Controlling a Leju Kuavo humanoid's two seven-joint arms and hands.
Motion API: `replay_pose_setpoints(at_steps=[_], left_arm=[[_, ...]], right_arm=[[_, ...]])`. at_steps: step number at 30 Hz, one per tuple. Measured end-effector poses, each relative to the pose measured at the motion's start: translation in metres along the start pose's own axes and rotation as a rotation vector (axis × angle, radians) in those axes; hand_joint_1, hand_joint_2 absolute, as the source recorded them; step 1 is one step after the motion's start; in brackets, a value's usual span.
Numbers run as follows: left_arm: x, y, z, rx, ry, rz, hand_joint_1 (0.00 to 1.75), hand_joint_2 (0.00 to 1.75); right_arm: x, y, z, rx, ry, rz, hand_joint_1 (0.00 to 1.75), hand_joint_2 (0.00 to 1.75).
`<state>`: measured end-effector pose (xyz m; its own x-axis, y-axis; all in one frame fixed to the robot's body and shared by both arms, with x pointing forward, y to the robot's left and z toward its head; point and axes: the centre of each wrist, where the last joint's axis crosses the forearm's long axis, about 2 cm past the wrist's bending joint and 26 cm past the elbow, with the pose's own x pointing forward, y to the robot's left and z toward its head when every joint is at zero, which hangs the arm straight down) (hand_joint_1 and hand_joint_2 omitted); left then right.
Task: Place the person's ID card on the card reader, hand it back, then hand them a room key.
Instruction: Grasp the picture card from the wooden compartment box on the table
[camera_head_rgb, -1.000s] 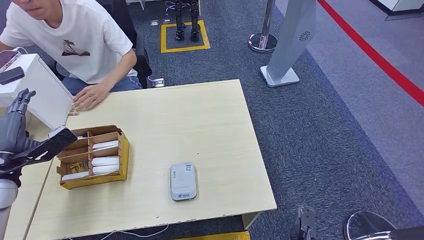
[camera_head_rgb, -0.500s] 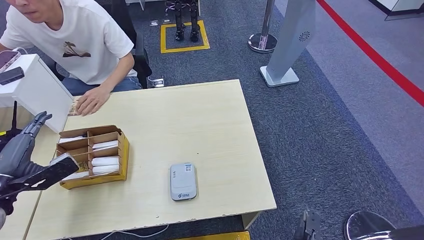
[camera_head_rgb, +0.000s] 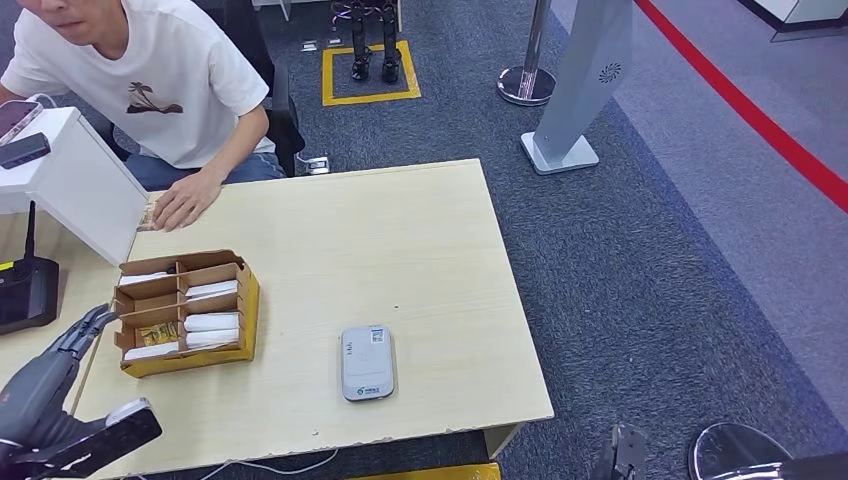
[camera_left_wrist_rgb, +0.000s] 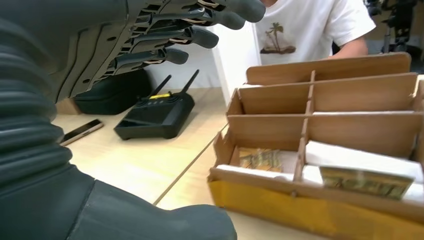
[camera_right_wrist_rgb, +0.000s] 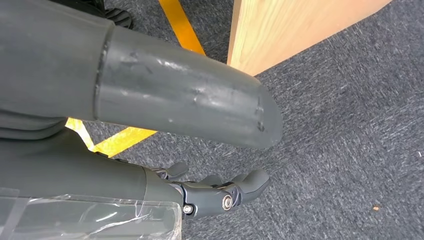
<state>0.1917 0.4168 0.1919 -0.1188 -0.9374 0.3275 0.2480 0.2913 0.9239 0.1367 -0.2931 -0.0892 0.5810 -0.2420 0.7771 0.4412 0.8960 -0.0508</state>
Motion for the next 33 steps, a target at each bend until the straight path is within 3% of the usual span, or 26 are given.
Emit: replay_pose_setpoints(at_steps=[6,14,25,33], left_arm=[[0.003,-0.013,0.012,0.0,0.017,0.009,0.0,1.75],[0.009,-0.023,0.011,0.034,0.029,0.021,0.0,1.75],[0.009,-0.023,-0.029,0.078,0.03,0.02,0.0,1.75],[0.013,-0.026,-0.045,0.072,0.022,0.035,0.0,1.75]], right_arm=[[0.0,-0.001,0.0,-0.006,0.002,-0.007,0.0,0.0],[0.0,-0.001,0.0,-0.001,0.001,0.005,0.0,0.0],[0.006,0.002,-0.003,0.014,0.003,0.027,0.0,0.0],[0.007,0.003,-0.004,0.019,0.002,0.033,0.0,0.0]])
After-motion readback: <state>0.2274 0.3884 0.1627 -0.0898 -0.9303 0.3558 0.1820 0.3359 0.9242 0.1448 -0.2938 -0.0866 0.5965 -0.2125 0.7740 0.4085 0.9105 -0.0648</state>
